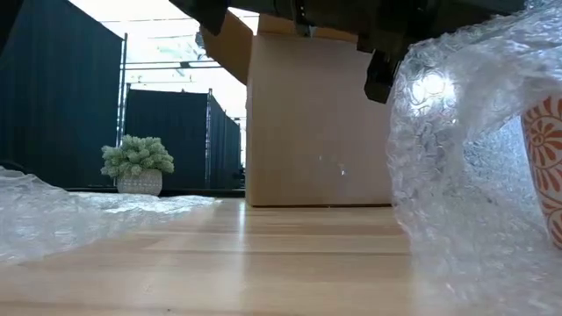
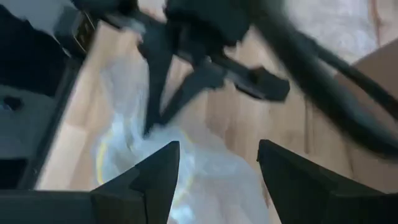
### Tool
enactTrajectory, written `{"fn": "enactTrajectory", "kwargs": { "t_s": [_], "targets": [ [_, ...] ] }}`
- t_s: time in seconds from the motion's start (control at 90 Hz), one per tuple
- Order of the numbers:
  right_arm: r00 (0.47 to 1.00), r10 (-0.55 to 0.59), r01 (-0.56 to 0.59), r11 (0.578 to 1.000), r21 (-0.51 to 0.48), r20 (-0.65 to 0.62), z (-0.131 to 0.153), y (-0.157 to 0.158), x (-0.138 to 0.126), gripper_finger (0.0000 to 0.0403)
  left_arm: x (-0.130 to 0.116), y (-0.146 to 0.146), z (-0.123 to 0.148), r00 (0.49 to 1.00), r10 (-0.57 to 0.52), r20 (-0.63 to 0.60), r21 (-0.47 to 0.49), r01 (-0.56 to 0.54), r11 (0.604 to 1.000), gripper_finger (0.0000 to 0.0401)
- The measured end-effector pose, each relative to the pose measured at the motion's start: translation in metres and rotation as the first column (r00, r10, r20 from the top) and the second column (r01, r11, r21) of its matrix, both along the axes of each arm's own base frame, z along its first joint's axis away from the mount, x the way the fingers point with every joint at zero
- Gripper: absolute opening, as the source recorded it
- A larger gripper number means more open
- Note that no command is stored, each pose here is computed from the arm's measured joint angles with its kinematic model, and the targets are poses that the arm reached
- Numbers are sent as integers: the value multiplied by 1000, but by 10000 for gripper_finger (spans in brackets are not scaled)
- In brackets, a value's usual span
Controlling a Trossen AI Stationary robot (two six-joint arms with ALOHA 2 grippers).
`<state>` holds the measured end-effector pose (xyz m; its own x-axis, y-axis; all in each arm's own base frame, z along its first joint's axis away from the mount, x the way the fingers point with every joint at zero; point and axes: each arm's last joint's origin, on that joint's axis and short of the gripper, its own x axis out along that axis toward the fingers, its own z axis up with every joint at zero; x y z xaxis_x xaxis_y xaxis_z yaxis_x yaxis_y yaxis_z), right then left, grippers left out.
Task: Wrap mug
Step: Wrap the orange mug with bubble wrap
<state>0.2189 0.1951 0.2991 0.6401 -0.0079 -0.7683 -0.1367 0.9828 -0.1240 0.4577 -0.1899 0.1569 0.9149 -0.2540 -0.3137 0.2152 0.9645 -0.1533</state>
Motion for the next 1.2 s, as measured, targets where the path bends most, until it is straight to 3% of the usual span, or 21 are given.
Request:
{"fn": "enactTrajectory", "kwargs": {
  "t_s": [0.278,0.478,0.644,0.8,1.0,1.2],
  "targets": [
    [1000,-19,19,999,35,7,1,2,0,205,0,0,0,1000,-1,7,-4,1,1000,0],
    [998,28,-32,996,-79,-56,-15,-3,-6,205,0,0,1,1000,-2,7,-5,2,1000,0],
    [995,-3,-12,988,-153,-100,-37,-12,-7,196,0,-1,1,1000,-2,8,-6,2,1000,0],
    [993,16,-37,982,-183,-113,-43,-13,-9,143,0,-1,1,1000,-2,9,-6,2,1000,0],
    [993,69,-81,989,-125,-98,-40,-4,-10,17,-2,-3,6,1000,-9,4,-4,9,1000,0],
    [994,102,-104,993,-61,-36,-27,10,-13,8,-10,-4,23,1000,-18,-19,7,18,1000,0]
  ]
}}
